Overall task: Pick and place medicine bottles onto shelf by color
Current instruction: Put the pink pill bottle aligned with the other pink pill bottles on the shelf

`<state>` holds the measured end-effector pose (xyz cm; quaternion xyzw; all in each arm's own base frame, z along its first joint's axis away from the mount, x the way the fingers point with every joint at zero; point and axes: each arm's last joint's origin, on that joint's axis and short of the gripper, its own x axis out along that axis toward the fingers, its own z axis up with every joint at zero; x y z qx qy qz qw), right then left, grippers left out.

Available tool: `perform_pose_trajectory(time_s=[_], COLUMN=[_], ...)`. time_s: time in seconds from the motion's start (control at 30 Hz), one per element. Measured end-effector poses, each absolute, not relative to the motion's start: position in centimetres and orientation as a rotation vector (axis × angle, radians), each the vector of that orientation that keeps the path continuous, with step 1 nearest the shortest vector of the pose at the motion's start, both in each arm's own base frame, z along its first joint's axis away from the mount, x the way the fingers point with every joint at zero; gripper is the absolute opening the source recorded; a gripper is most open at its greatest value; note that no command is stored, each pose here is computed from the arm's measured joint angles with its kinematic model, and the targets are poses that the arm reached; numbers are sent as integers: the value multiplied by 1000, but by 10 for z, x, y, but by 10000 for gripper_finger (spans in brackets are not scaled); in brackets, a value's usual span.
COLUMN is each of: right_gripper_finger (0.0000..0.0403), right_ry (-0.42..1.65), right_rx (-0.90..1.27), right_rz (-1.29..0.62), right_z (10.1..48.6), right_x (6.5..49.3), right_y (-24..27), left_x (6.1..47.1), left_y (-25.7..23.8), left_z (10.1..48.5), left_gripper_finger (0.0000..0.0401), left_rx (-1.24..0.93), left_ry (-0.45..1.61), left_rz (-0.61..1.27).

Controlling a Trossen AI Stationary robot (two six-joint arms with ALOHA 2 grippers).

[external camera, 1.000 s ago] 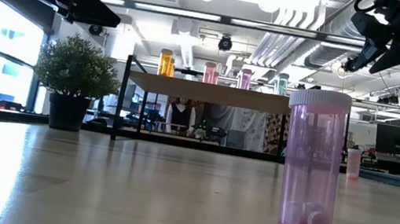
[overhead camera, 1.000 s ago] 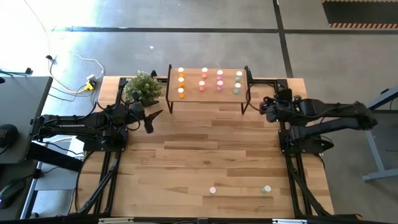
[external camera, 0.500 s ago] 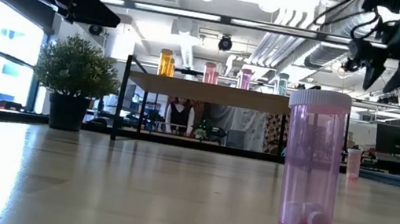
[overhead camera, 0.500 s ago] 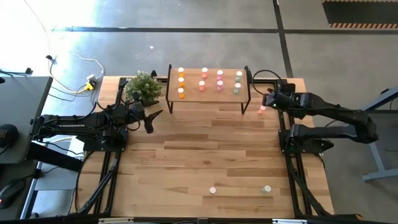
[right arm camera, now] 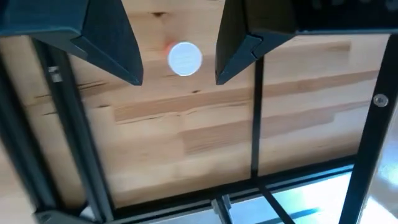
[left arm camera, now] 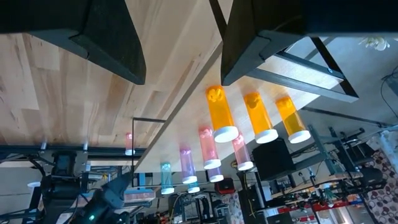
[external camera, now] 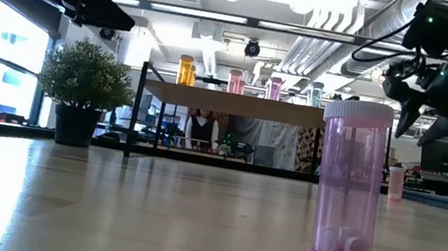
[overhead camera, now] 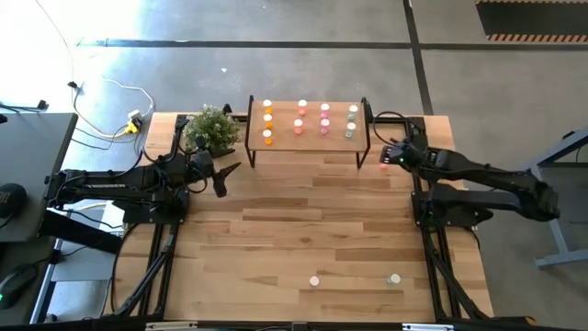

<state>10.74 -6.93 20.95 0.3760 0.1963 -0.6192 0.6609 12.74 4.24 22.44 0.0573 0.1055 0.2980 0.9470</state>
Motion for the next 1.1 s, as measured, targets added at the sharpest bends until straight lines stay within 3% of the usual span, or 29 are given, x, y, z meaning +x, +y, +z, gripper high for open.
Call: perform_pose_trajectory(time_s=[0.23, 1.1], right_gripper_finger=[193, 192], right_ry=[404, 662], right_rx=[905, 794], right_rz=[-1381, -1466], right_z=[188, 147], right_x=[114, 140], right_y=[-72, -85], left_x=[127, 128], left_y=[42, 42], left_z=[224, 224], left_gripper_finger=[200, 200], left_rx=[116, 113], left_ry=[215, 213], left_rz=[607, 570])
